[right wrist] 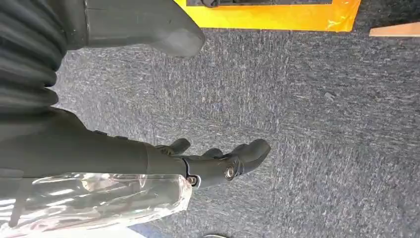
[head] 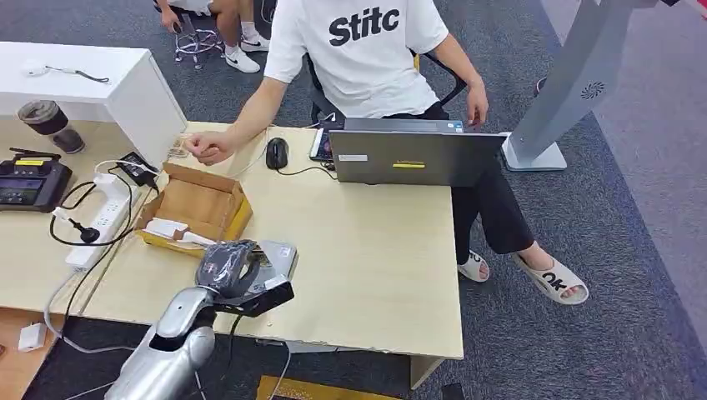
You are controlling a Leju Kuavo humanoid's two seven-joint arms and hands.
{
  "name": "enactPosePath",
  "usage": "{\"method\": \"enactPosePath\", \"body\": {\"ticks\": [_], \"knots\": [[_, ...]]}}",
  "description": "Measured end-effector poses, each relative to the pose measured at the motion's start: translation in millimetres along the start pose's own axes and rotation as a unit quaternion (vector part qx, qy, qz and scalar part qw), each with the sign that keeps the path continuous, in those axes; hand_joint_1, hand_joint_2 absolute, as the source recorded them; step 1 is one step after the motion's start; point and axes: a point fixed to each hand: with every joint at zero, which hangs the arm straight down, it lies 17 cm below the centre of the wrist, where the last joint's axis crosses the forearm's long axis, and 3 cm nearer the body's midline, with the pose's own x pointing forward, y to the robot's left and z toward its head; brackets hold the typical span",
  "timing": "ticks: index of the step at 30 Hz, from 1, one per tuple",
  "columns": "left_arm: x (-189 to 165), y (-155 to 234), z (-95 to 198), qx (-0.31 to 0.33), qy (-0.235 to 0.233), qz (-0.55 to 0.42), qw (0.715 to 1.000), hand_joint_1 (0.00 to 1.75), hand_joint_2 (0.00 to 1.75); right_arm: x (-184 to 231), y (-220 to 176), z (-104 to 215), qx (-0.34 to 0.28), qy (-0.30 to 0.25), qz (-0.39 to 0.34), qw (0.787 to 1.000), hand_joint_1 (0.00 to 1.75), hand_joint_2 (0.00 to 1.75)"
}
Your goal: Pass the card to the sensor for recognition and then transmit it.
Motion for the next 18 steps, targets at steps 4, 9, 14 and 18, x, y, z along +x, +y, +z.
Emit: {"method": "enactPosePath", "body": {"ticks": [4,9,14,18], "knots": [[-1,-2,1,-0.002,0.002,-0.002,1.0,1.75,1.75,0,1,1,0.001,0.0,0.0,1.0,0.0,1.75],[-2,-2,2,0.001,0.003,-0.004,1.0,1.75,1.75,-1,2,1,0.001,0.001,0.001,1.0,0.0,1.75],[-13,3,0,0.004,0.007,-0.008,1.0,1.75,1.75,-1,2,1,0.001,0.0,0.001,1.0,0.0,1.75],[-32,22,-8,0.014,0.016,-0.017,1.0,1.75,1.75,-2,2,1,0.0,-0.001,0.002,1.0,0.0,1.75]]}}
